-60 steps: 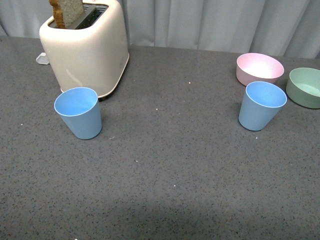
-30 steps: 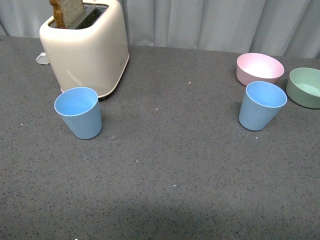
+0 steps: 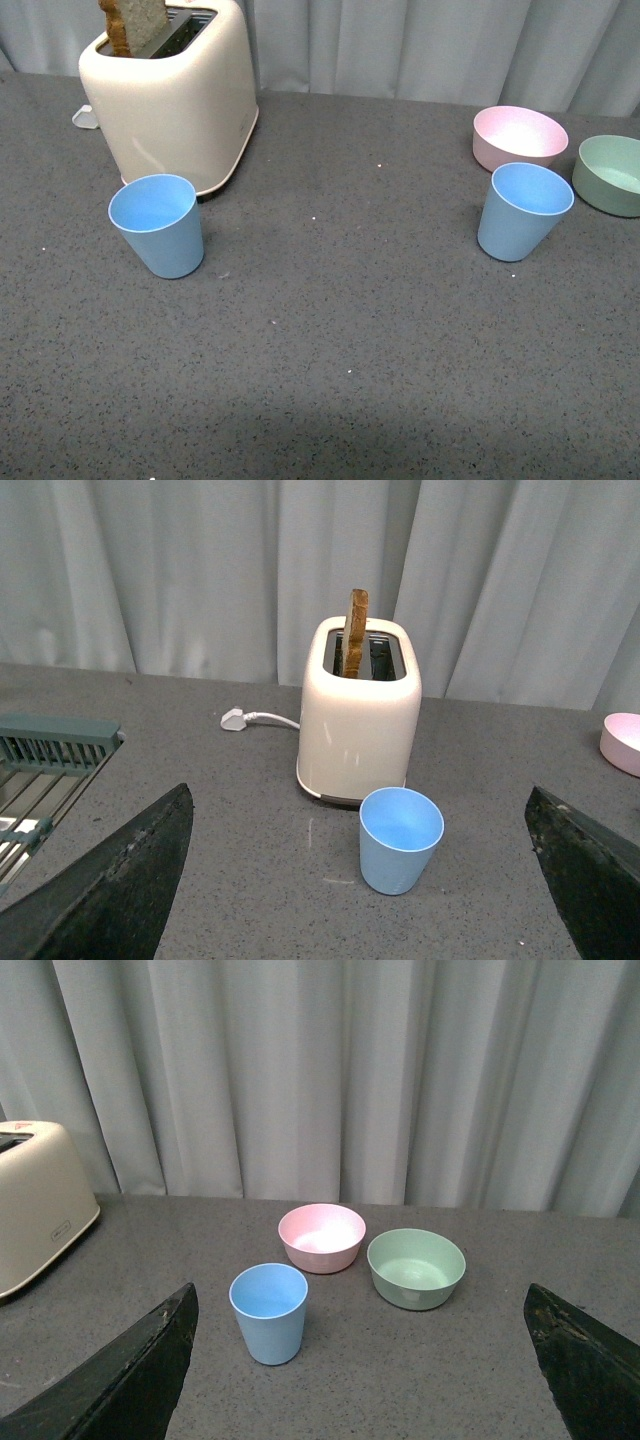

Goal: Stack blue cups with both arms

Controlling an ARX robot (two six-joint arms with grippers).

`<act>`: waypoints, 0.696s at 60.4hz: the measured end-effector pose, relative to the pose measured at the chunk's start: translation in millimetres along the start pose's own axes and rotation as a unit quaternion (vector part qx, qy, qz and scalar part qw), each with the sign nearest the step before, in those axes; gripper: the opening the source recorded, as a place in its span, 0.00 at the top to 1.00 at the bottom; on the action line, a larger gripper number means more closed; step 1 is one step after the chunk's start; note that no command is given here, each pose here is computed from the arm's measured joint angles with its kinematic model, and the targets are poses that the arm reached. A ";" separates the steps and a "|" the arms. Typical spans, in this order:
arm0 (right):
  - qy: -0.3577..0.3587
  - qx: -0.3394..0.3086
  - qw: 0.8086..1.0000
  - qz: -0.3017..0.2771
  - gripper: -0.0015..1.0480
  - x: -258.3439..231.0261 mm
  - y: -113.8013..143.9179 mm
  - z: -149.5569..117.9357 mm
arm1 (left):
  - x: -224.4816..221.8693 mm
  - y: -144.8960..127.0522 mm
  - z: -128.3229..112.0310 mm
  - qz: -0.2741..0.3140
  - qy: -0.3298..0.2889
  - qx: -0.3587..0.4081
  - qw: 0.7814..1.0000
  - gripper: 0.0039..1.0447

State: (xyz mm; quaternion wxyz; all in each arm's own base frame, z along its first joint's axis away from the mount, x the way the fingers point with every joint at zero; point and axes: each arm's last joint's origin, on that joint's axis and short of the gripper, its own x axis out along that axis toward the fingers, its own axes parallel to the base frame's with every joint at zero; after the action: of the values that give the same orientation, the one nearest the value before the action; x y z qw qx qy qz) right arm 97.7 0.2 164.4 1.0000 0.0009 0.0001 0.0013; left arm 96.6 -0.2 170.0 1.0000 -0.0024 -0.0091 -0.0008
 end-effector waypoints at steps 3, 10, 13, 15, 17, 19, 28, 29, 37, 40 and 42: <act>0.000 0.000 1.000 0.000 0.09 0.0 0.0 0.0 | 0.4 0.2 -1.6 0.031 0.026 -0.014 0.999 0.06; 0.000 0.000 1.000 0.000 0.09 0.0 0.0 0.0 | 13.8 2.5 -6.1 0.113 0.110 -0.062 0.986 0.06; 0.000 0.000 1.000 0.000 0.09 0.0 0.0 0.0 | 23.3 4.0 -3.1 0.119 0.119 -0.080 0.982 0.06; 0.000 0.000 1.000 0.000 0.09 0.0 0.0 0.0 | 30.2 4.7 -0.6 0.119 0.125 -0.092 0.981 0.06; 0.000 0.000 1.000 0.001 0.09 0.0 0.0 0.0 | 38.1 5.3 2.4 0.117 0.129 -0.101 0.979 0.06; 0.000 0.000 1.000 0.000 0.09 0.0 0.0 0.0 | 49.9 5.2 5.5 0.109 0.140 -0.113 0.978 0.06; 0.000 0.000 1.000 0.000 0.09 0.0 0.0 0.0 | 99.2 -0.9 7.5 0.045 0.223 -0.143 0.963 0.06; 0.000 0.000 1.000 0.000 0.09 0.0 0.0 0.0 | 106.6 -1.9 5.7 0.043 0.240 -0.145 0.959 0.06; 0.000 0.000 1.000 0.000 0.09 0.0 0.0 0.0 | 151.9 -9.1 -4.3 0.030 0.318 -0.155 0.935 0.06; 0.000 0.000 1.000 0.000 0.09 0.0 0.0 0.0 | 166.8 -11.5 -6.5 0.029 0.339 -0.156 0.927 0.06; 0.000 0.000 1.000 0.000 0.09 0.0 0.0 0.0 | 176.7 -13.4 -8.5 0.031 0.352 -0.158 0.922 0.06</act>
State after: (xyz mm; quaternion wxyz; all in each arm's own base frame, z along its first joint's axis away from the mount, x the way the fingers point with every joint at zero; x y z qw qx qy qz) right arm 97.7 0.3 164.3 1.0000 0.0009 0.0001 0.0017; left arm 273.4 -13.9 164.7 0.9248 -0.1599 0.3440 0.0284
